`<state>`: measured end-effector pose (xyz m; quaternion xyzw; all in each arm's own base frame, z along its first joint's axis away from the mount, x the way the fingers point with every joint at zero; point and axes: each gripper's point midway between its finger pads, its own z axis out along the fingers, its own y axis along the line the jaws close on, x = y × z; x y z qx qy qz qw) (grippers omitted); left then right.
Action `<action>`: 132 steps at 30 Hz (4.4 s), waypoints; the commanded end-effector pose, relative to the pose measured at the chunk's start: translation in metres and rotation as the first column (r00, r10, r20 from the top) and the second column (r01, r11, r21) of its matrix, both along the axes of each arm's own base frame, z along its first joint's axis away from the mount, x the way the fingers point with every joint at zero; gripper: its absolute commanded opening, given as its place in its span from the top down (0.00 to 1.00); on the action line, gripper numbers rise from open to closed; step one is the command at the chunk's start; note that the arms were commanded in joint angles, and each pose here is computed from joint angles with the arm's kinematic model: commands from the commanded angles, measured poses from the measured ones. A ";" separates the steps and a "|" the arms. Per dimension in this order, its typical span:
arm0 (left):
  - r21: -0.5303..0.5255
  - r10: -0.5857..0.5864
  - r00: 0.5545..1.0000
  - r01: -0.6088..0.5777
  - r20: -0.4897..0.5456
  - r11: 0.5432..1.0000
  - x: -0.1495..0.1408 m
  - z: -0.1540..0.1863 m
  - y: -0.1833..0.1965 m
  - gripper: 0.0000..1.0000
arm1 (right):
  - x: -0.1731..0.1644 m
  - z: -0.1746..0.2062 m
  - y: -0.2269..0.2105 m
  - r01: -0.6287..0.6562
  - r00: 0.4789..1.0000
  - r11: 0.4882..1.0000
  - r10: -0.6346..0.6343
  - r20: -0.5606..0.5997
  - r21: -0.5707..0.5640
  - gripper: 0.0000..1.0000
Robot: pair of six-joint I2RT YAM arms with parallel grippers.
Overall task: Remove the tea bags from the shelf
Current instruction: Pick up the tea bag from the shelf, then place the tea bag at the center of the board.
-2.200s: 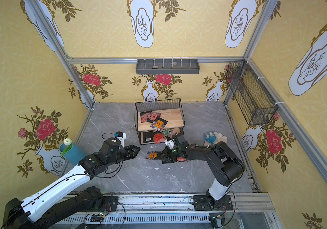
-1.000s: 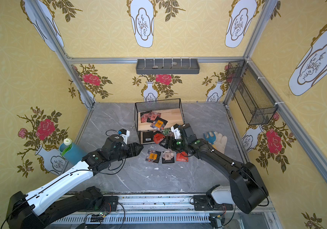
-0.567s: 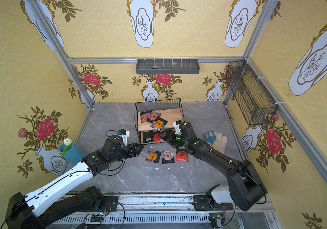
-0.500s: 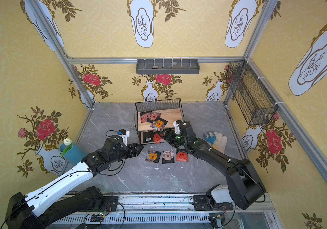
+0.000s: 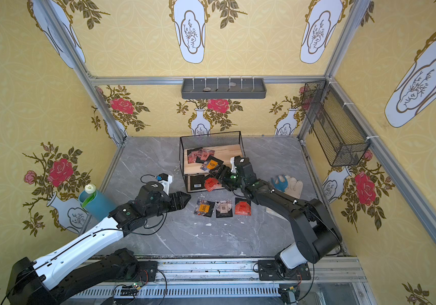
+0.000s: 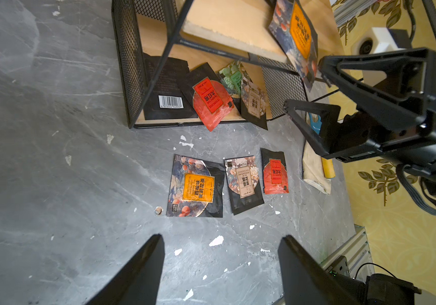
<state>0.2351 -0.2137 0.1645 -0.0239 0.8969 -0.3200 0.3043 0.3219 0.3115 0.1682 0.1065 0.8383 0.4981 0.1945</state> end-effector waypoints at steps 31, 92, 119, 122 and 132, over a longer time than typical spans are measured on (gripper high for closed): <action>0.008 -0.011 1.000 0.011 0.013 1.000 0.002 -0.001 -0.002 0.23 | 0.013 0.007 0.006 0.015 1.000 0.998 -0.016 0.020 0.068 0.62; 0.016 0.021 0.999 -0.021 0.030 1.000 0.002 0.013 0.007 0.23 | -0.028 0.056 -0.014 -0.103 0.984 0.990 0.088 0.157 0.091 1.00; -0.019 0.101 0.994 -0.100 0.030 0.995 -0.011 0.022 0.029 0.24 | -0.136 0.032 0.019 -0.592 0.800 0.806 0.582 0.144 0.034 1.00; -0.017 0.101 0.995 -0.101 0.027 0.995 -0.012 0.022 0.029 0.24 | -0.148 0.016 0.027 -0.651 0.757 0.759 0.645 0.108 0.030 1.00; -0.007 0.106 0.994 -0.105 0.024 0.994 -0.013 0.018 0.032 0.24 | -0.165 -0.029 0.053 -0.758 0.652 0.652 0.758 0.019 0.013 1.00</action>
